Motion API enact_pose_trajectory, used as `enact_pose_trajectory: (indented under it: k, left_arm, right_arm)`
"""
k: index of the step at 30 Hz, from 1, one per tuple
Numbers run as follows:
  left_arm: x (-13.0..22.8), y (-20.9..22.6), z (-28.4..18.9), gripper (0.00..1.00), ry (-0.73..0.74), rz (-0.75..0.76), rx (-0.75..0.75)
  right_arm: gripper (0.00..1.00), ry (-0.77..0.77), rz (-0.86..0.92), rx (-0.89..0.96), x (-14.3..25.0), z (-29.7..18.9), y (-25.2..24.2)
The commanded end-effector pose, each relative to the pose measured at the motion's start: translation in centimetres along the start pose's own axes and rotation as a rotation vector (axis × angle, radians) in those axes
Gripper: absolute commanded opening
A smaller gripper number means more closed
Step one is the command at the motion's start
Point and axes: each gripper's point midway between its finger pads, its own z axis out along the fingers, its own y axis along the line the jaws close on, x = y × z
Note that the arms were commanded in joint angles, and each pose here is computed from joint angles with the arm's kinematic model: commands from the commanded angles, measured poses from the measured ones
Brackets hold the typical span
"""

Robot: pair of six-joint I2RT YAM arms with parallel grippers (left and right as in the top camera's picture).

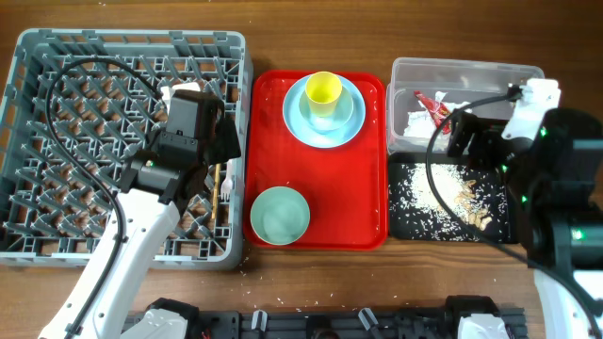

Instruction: Sort waste into correct bins and load items into the dishwasher rack

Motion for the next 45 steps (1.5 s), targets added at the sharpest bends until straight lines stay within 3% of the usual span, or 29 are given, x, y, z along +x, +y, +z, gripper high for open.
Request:
enact_pose_trajectory:
  k: [1,9,12,15,19,21,25,29,34,45]
  left_arm:
    - [0.0,0.1,0.0,1.00,-0.007,-0.011,-0.010]
    - [0.0,0.1,0.0,1.00,-0.007,-0.011,-0.010]
    - [0.0,0.1,0.0,1.00,-0.007,-0.011,-0.010]
    - [0.0,0.1,0.0,1.00,-0.007,-0.011,-0.010]
    - [-0.1,0.1,0.0,1.00,-0.007,-0.011,-0.010]
    - [0.0,0.1,0.0,1.00,-0.007,-0.011,-0.010]
    - [0.0,0.1,0.0,1.00,-0.007,-0.011,-0.010]
    - [-0.1,0.1,0.0,1.00,-0.007,-0.011,-0.010]
    - [0.0,0.1,0.0,1.00,-0.007,-0.011,-0.010]
    - [0.0,0.1,0.0,1.00,-0.007,-0.011,-0.010]
  right_arm:
    - [1.00,0.072,0.023,-0.006,0.8,2.3,0.0]
    - [1.00,0.442,0.043,0.030,8.7,11.9,-1.2]
    - [1.00,0.458,0.044,0.032,9.1,12.2,-1.2]
    - [1.00,0.266,0.033,0.013,4.5,7.7,-0.6]
    - [1.00,-0.208,0.008,-0.034,-2.6,-6.4,0.7]
    - [1.00,-0.407,-0.003,-0.053,-3.4,-13.1,1.1]
    - [1.00,-0.568,-0.013,-0.069,-3.0,-18.6,1.3]
    - [1.00,-0.398,-0.003,-0.052,0.6,-16.6,0.9]
    - [1.00,-0.050,0.016,-0.018,8.9,-14.7,0.1]
    - [1.00,-0.036,0.017,-0.017,9.3,-14.7,0.1]
